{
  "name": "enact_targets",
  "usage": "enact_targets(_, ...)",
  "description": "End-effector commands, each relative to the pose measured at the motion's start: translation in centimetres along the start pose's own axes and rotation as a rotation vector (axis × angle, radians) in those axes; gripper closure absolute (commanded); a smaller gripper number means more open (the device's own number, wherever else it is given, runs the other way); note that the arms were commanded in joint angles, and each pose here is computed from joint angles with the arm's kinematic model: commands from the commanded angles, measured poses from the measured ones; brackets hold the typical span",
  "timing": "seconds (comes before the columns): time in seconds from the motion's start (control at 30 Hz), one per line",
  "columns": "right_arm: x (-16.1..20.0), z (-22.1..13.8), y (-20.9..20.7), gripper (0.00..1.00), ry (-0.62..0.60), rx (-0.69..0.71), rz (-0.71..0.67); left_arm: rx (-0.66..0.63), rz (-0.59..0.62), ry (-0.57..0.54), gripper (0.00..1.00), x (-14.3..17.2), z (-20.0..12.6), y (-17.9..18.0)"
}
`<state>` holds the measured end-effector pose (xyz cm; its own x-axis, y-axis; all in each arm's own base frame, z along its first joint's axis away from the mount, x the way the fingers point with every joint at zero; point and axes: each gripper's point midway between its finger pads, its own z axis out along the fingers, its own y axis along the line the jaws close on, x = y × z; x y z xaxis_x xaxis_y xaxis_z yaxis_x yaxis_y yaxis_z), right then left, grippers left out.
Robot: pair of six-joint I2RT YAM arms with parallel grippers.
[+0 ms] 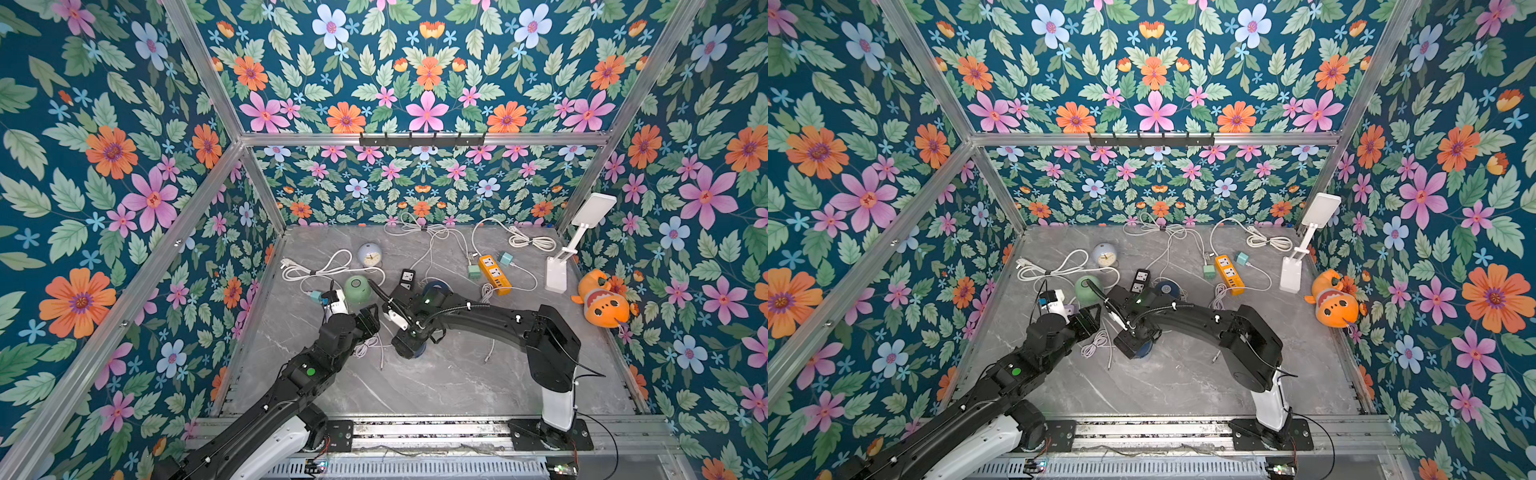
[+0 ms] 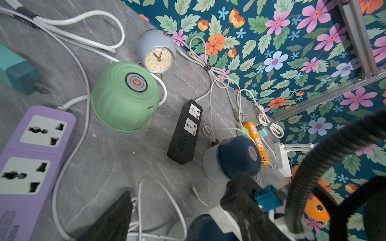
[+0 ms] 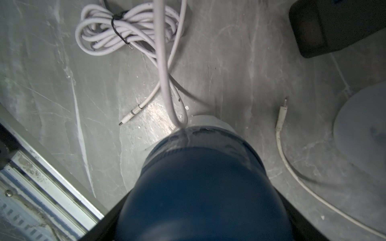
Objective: Charge the cordless meat grinders
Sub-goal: Place the cordless meat grinder at the center of the board, then pick up the charging cable from the center of the board.
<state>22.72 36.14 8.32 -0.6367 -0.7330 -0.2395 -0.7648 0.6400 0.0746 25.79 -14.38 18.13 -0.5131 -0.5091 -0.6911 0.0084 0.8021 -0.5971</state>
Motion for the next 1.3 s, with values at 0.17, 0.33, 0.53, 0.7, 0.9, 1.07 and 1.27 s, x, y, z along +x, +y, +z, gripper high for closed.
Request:
enact_targets(0.17,-0.4,-1.6,0.8,0.01,-0.036,-0.042,-0.014,-0.017,0.004,0.0,0.21,0.0,0.1,0.4)
enact_targets(0.33,-0.9,-3.4,0.9,0.01,-0.074,-0.048,-0.002,-0.011,0.014,0.009,0.22,-0.1,0.2,0.0)
enact_targets(0.53,-0.7,-7.6,-0.9,0.01,-0.172,0.008,0.095,0.004,0.081,0.05,0.25,-0.3,0.4,-1.4)
enact_targets(0.7,2.8,-11.9,-5.7,0.34,-0.279,-0.014,0.398,0.033,0.193,0.135,0.29,0.9,1.5,-4.7)
enact_targets(0.9,12.2,-11.2,-13.0,0.61,-0.271,-0.03,0.888,0.075,0.419,0.195,0.32,3.8,2.5,-12.3)
enact_targets(1.07,16.2,-7.8,-15.9,0.53,-0.244,-0.038,1.074,0.165,0.476,0.229,0.35,7.2,3.8,-17.0)
enact_targets(1.27,16.3,-3.2,-16.7,0.59,-0.169,-0.061,1.13,0.212,0.449,0.248,0.36,9.2,4.3,-18.5)
